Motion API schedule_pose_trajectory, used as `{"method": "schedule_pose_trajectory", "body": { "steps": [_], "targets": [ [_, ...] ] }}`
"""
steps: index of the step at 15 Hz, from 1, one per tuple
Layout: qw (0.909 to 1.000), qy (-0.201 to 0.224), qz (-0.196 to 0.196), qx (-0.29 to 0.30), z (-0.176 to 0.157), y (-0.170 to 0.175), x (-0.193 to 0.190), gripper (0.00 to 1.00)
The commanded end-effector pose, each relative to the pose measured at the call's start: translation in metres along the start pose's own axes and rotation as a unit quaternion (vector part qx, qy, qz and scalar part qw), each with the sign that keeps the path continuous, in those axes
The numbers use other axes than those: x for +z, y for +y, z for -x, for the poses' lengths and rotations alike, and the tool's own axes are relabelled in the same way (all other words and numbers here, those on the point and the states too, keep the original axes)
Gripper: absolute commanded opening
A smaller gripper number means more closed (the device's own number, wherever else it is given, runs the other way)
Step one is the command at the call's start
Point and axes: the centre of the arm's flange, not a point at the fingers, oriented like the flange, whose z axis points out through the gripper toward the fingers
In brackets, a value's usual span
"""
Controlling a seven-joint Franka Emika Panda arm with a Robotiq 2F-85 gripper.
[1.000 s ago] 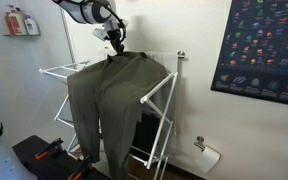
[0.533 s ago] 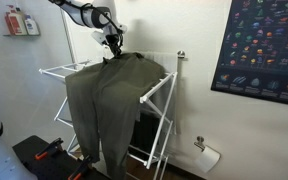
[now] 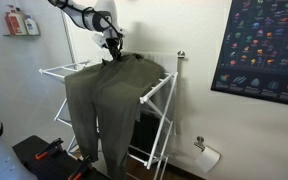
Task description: Put the pants across all the bars of the drying rack
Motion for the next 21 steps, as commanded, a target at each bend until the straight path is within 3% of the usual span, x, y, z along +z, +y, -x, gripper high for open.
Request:
{"method": "schedule_pose_trajectory", "body": {
  "steps": [1,5,6,14,21],
  "targets": [
    [0.9998,-0.006,-0.011,-0.013,0.005,-0.014,-0.025,0.65],
    [0.9993,-0.003,-0.02,-0.032,0.022,-0.032,-0.056,0.95],
    [0.9989,-0.005,-0.022,-0.04,0.028,-0.037,-0.066,0.99],
    [0.994,-0.041,0.017,-0.1,0.09,-0.065,-0.144,1.0],
    [0.9848,-0.048,0.069,-0.152,0.133,-0.069,-0.171,1.0]
  ]
}}
